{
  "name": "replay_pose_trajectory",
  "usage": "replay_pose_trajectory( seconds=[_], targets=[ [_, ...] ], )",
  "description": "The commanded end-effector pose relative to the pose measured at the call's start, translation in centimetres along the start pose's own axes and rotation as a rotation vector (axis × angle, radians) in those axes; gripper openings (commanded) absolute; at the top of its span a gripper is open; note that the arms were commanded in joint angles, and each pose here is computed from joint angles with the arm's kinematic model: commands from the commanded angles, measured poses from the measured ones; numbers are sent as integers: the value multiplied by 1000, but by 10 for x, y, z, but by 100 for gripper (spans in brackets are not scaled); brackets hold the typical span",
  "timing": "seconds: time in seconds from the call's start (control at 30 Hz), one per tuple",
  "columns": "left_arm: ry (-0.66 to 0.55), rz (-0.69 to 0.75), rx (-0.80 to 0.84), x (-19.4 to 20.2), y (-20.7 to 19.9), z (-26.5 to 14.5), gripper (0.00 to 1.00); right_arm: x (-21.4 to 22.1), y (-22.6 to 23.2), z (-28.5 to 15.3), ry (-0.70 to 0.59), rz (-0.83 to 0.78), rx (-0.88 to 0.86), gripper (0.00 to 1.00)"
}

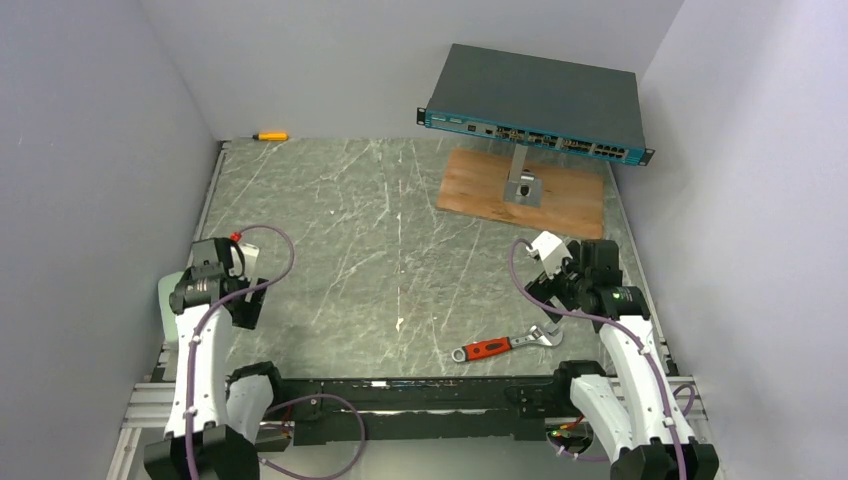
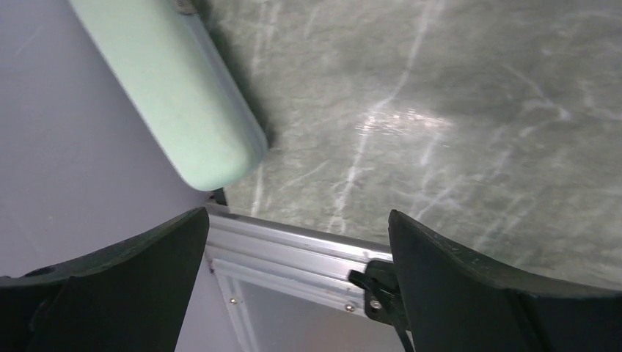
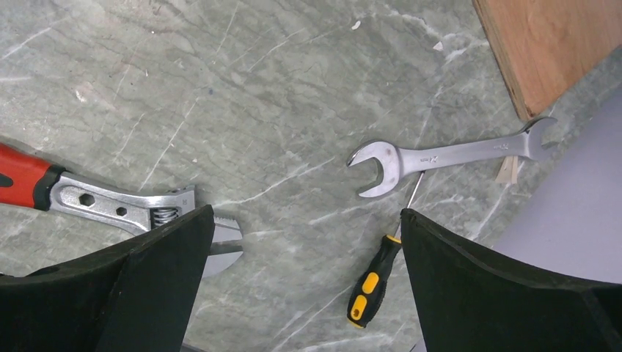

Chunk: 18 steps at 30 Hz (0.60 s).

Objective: Open the umbrella

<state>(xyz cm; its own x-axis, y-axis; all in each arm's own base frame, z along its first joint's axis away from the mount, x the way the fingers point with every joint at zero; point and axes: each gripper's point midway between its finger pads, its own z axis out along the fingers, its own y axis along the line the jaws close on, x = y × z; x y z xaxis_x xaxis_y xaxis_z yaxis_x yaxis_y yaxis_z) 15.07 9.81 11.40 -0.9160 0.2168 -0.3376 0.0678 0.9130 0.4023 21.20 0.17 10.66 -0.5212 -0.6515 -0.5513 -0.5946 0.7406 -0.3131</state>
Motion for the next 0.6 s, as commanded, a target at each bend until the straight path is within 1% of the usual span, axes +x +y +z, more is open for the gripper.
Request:
replay_pose_trajectory(
  seconds=[0.0, 0.07, 0.17, 0.33, 0.4, 0.47, 0.57],
  targets=[
    [-39, -6, -149, -22, 46, -10, 98, -23, -16, -10, -61, -15, 37, 100],
    [-22, 54, -219, -23, 67, -8, 99, -25, -17, -10, -57, -18, 31, 100],
    [-8, 98, -290, -22, 97, -9, 99, -27, -19, -10, -57, -22, 27, 100],
    [37, 127, -350, -12, 144, -5, 87, -31, -17, -10, -67, -21, 13, 100],
    [56, 145, -353, -8, 159, -1, 76, -30, -15, -9, -69, -25, 5, 100],
    [62, 169, -356, -6, 169, 3, 64, -26, -13, -8, -62, -29, -1, 100],
    [67, 192, -329, -8, 173, 8, 38, -23, -10, -7, -56, -35, -9, 100]
  ],
)
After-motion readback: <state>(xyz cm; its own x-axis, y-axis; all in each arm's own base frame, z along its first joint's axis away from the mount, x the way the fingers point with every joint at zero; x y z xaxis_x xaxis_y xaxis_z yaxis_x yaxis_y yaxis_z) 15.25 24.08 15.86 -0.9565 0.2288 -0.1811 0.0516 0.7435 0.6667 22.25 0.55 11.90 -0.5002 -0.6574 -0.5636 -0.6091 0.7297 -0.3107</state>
